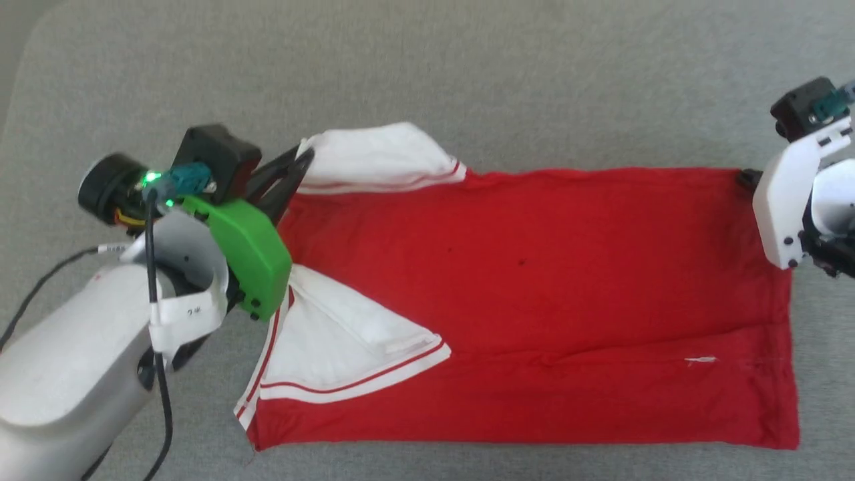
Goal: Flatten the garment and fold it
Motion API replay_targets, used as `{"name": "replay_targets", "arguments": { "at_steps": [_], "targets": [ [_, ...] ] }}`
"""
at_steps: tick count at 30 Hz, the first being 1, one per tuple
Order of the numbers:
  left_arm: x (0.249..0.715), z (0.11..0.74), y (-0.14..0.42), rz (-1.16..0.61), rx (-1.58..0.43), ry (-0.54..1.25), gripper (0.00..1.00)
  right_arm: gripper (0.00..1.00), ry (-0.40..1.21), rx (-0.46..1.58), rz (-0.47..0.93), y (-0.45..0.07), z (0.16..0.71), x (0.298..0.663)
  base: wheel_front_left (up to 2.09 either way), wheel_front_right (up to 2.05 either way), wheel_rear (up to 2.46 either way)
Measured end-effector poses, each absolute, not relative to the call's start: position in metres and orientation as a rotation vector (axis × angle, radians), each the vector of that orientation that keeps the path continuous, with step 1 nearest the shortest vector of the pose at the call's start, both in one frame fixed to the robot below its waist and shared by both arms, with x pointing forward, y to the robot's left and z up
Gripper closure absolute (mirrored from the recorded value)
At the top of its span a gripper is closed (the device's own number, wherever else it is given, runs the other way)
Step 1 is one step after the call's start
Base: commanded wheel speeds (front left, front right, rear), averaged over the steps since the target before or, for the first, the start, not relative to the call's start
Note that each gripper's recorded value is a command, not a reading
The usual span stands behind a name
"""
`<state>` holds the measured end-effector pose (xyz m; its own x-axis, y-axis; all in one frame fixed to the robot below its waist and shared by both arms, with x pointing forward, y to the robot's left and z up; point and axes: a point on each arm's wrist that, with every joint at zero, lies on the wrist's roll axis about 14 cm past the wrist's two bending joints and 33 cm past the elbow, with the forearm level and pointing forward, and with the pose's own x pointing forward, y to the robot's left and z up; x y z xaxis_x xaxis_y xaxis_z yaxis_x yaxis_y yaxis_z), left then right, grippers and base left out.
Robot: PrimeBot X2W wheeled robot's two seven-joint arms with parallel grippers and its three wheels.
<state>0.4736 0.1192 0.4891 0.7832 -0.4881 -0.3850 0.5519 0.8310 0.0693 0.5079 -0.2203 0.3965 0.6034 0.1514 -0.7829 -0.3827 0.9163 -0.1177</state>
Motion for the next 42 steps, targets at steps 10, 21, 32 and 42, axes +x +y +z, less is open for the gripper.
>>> {"name": "replay_targets", "arguments": {
  "at_steps": [10, 21, 32, 42],
  "targets": [
    [0.434, 0.507, 0.133, -0.504, 0.136, 0.356, 1.00, 1.00, 0.736, -0.253, 0.286, -0.234, 0.434, 0.473, 0.00, 0.00, 0.00],
    [0.342, 0.456, 0.156, -0.460, 0.080, 0.649, 1.00, 1.00, 0.852, -0.209, 0.313, -0.231, 0.412, 0.384, 0.00, 0.00, 0.00],
    [0.309, 0.399, 0.158, -0.468, 0.075, 0.875, 1.00, 1.00, 1.011, -0.257, 0.345, -0.227, 0.383, 0.354, 0.00, 0.00, 0.00],
    [0.306, 0.378, 0.151, -0.510, 0.074, 0.867, 0.00, 0.00, 1.010, -0.241, 0.369, -0.217, 0.376, 0.354, 0.00, 0.00, 0.00]
  ]
}}
